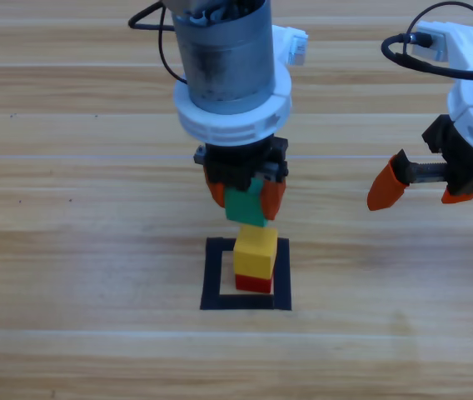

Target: Stack the blocks in the rectangular block: red at the bottom, yellow in the middle, green on top

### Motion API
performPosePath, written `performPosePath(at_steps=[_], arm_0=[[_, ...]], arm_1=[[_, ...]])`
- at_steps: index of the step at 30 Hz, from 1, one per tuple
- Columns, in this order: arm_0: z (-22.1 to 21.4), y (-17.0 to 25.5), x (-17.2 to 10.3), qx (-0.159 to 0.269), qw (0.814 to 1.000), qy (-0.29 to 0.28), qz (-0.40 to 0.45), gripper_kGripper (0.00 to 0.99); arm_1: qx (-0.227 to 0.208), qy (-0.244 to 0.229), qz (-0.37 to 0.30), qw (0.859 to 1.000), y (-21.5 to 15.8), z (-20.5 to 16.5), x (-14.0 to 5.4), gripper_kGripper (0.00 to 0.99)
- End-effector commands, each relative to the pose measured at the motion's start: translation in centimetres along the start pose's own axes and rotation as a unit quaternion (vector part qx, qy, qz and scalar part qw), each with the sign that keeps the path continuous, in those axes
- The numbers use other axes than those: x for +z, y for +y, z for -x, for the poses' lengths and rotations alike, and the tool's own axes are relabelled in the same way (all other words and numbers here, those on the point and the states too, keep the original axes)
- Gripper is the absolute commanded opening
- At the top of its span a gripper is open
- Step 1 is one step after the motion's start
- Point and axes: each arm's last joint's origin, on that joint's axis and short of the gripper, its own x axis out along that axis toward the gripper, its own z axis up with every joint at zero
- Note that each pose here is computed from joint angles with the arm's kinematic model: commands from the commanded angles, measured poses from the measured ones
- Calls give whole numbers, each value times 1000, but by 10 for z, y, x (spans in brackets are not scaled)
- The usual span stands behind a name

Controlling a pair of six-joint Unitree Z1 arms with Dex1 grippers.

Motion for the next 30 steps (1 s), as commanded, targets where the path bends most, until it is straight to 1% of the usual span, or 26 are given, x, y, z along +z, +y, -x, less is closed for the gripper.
performPosePath(at_steps=[1, 5, 14, 30], arm_0=[[-4, -8, -4, -6, 1000, 6, 17, 40], [-6, -9, -3, -3, 1000, 7, 29, 38], [-29, -12, 3, 19, 999, 21, 35, 38], [-45, -15, 8, 25, 999, 23, 16, 38]], arm_1=[[-5, -3, -9, 1000, -11, 1, -2, 977], [-5, -3, -9, 1000, -11, 1, -2, 977], [-5, -2, -9, 1000, -11, 0, -2, 977], [-2, 0, -7, 1000, -11, 0, -2, 977]])
